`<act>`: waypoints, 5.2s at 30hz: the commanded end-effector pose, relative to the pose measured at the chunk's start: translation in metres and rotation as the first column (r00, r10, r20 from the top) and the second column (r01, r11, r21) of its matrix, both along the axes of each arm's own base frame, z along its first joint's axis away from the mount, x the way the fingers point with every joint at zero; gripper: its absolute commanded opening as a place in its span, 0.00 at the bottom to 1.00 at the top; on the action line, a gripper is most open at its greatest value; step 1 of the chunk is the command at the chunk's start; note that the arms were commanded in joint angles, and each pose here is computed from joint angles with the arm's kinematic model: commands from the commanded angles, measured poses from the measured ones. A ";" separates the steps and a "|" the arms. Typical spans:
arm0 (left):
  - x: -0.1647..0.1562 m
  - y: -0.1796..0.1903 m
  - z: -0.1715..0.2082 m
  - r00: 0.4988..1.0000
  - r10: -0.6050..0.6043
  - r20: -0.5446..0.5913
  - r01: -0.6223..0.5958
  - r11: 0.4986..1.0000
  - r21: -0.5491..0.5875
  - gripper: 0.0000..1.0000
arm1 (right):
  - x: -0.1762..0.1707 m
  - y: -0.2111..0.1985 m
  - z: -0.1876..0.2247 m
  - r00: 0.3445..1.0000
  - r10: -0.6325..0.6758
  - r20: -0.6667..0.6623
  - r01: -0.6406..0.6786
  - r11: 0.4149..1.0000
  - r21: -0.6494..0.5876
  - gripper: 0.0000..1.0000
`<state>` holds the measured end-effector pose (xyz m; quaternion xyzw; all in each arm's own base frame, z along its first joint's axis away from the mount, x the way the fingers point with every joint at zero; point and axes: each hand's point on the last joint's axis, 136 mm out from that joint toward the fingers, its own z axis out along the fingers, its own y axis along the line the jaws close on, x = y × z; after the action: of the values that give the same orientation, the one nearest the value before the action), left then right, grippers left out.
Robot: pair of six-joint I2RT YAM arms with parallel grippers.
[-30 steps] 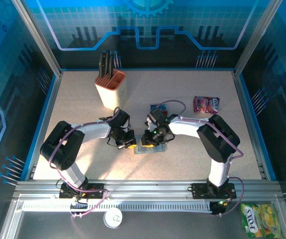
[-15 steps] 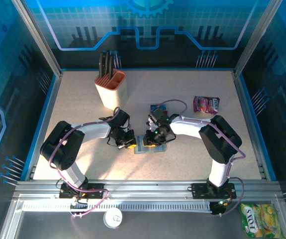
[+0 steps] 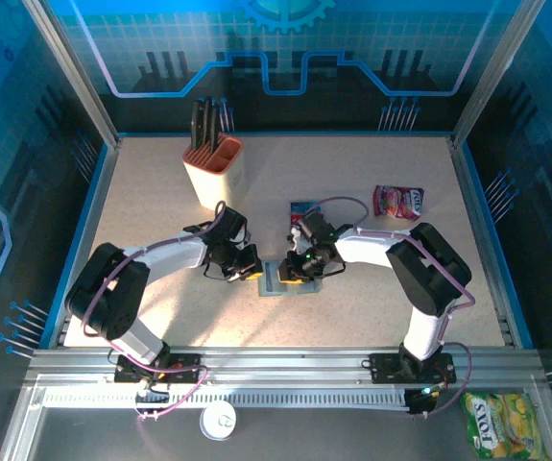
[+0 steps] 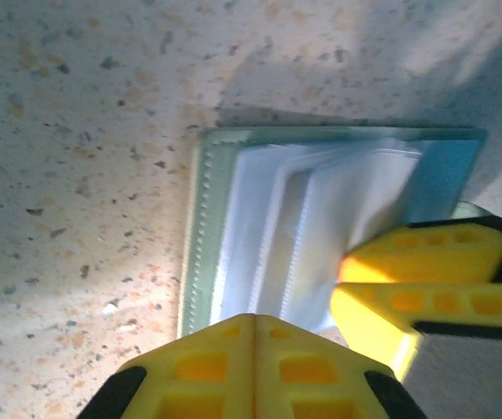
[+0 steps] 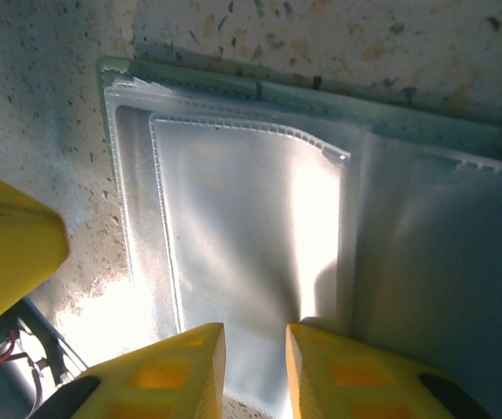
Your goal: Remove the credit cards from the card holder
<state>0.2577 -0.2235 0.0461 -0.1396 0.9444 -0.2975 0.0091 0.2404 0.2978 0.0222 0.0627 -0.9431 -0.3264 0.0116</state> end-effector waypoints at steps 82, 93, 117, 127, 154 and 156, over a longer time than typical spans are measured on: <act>0.022 -0.122 0.011 0.994 -0.106 -0.010 0.104 0.985 -0.138 0.37 | 0.016 -0.075 0.067 0.982 -0.176 0.066 0.158 0.963 0.218 0.26; 0.031 -0.121 0.019 0.995 -0.099 0.007 0.099 0.987 -0.130 0.36 | 0.021 -0.072 0.072 0.984 -0.167 0.065 0.149 0.965 0.215 0.26; 0.007 -0.030 0.007 0.999 0.028 -0.015 -0.029 0.996 -0.082 0.28 | 0.023 -0.005 0.043 0.997 -0.069 0.025 0.063 0.979 0.193 0.26; 0.000 -0.017 -0.003 1.000 0.020 -0.023 -0.021 0.998 -0.064 0.11 | 0.016 0.007 0.030 0.998 -0.056 0.015 0.053 0.985 0.163 0.26; -0.009 -0.007 -0.029 0.996 0.011 -0.083 -0.015 0.999 -0.039 0.00 | 0.012 0.009 0.010 0.999 -0.033 0.000 0.033 0.999 0.043 0.28; -0.010 -0.006 -0.031 0.996 0.012 -0.087 -0.015 0.999 -0.035 0.00 | 0.012 0.009 0.008 1.000 -0.031 -0.004 0.031 0.999 0.038 0.28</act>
<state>0.2539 -0.2328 0.0226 -0.1619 0.9367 -0.3100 -0.0182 0.2553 0.3032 0.0342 0.0372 -0.9338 -0.3558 -0.0006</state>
